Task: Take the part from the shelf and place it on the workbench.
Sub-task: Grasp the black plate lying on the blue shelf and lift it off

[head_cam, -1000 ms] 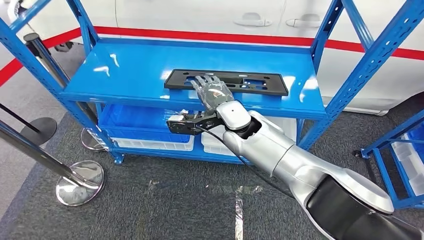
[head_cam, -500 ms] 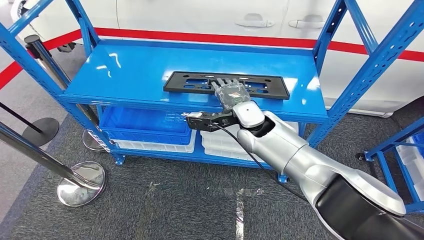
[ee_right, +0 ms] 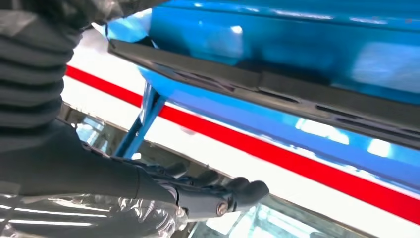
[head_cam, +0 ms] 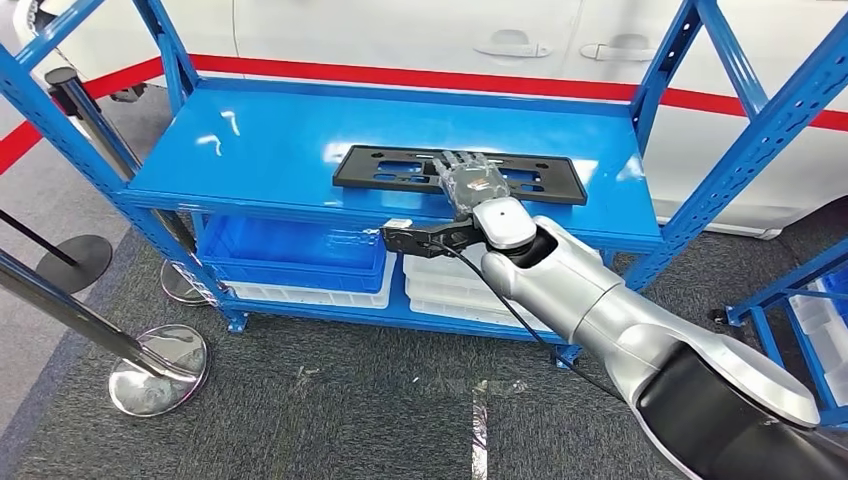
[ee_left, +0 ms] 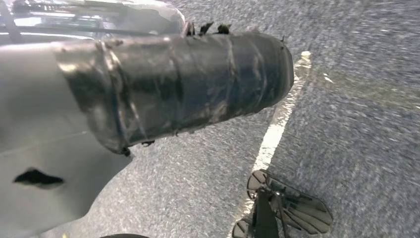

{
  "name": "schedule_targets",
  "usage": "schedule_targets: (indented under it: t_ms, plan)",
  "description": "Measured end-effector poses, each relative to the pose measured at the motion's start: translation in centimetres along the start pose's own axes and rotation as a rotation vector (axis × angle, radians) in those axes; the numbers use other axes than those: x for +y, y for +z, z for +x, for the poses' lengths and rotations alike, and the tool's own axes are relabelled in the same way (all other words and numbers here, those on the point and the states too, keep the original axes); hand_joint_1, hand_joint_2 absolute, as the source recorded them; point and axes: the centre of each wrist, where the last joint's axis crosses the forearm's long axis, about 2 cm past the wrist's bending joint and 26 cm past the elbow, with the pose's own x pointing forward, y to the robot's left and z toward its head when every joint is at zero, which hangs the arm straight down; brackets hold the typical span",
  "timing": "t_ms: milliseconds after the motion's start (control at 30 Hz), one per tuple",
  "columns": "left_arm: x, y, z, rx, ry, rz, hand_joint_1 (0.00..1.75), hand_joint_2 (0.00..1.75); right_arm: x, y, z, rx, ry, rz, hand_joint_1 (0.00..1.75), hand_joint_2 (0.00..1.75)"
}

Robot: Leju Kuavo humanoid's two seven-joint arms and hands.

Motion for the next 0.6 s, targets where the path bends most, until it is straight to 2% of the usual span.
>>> schedule_targets:
  t_ms: [600]
  plan:
    - [-0.29, 0.1, 0.02, 0.004, 0.002, -0.004, 0.0, 0.0, 0.64, 0.09, -1.04, 0.021, 0.006, 0.013, 0.0, 1.75]
